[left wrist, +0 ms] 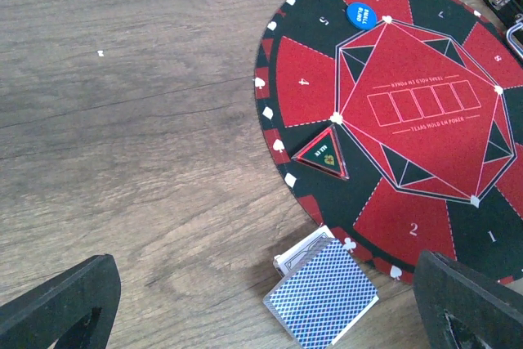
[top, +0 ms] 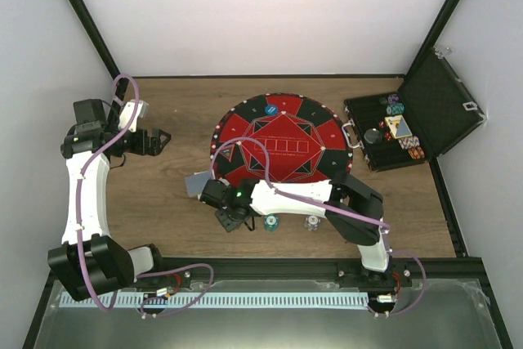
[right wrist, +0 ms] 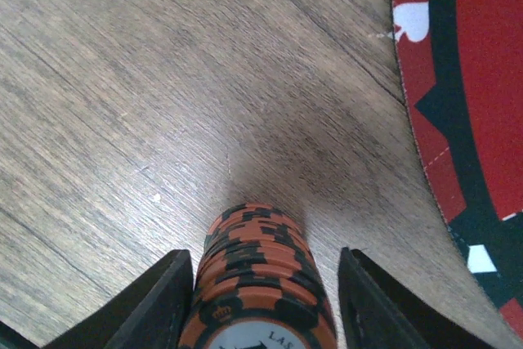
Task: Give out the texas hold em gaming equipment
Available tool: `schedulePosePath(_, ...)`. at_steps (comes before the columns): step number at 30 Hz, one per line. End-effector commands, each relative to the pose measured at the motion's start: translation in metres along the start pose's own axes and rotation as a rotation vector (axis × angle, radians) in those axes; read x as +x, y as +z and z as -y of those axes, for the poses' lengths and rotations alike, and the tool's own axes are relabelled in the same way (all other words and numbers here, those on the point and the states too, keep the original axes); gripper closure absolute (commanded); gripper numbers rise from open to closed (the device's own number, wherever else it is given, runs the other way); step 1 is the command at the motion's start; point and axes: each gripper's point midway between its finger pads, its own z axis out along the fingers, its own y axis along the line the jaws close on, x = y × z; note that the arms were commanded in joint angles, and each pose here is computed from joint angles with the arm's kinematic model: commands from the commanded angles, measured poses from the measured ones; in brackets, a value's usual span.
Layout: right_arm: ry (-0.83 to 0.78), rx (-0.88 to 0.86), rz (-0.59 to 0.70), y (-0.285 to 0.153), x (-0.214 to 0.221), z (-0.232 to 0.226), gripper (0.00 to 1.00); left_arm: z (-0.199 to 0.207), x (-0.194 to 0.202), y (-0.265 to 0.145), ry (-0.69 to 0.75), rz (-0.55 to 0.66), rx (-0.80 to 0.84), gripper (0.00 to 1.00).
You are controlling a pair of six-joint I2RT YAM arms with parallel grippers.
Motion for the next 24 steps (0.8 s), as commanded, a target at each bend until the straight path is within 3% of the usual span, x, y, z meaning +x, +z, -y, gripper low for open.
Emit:
schedulePosePath(1,-0.002,-0.008,0.013,-0.003,-0.006,-0.008,0.54,-0.001,-0.013,-0.009,0.027,0.037,-0.022,0.00)
schedulePosePath(4,-0.001,-0.017,0.023,-0.008,-0.009,-0.010,0.65,-0.001,-0.013,-0.009,0.027,0.037,-0.020,0.00)
schedulePosePath(8,0.003,-0.013,0.040,-0.018,-0.015,-0.010,0.71,-0.001,-0.012,-0.009,0.027,0.036,-0.020,0.00)
schedulePosePath(18,0.000,0.005,0.070,-0.038,-0.027,-0.007,0.72,0.000,-0.012,-0.009,0.029,0.034,-0.018,0.00)
schedulePosePath(24,0.048,0.052,0.115,-0.045,-0.056,0.028,0.72,0.000,-0.013,-0.011,0.030,0.034,-0.021,0.00)
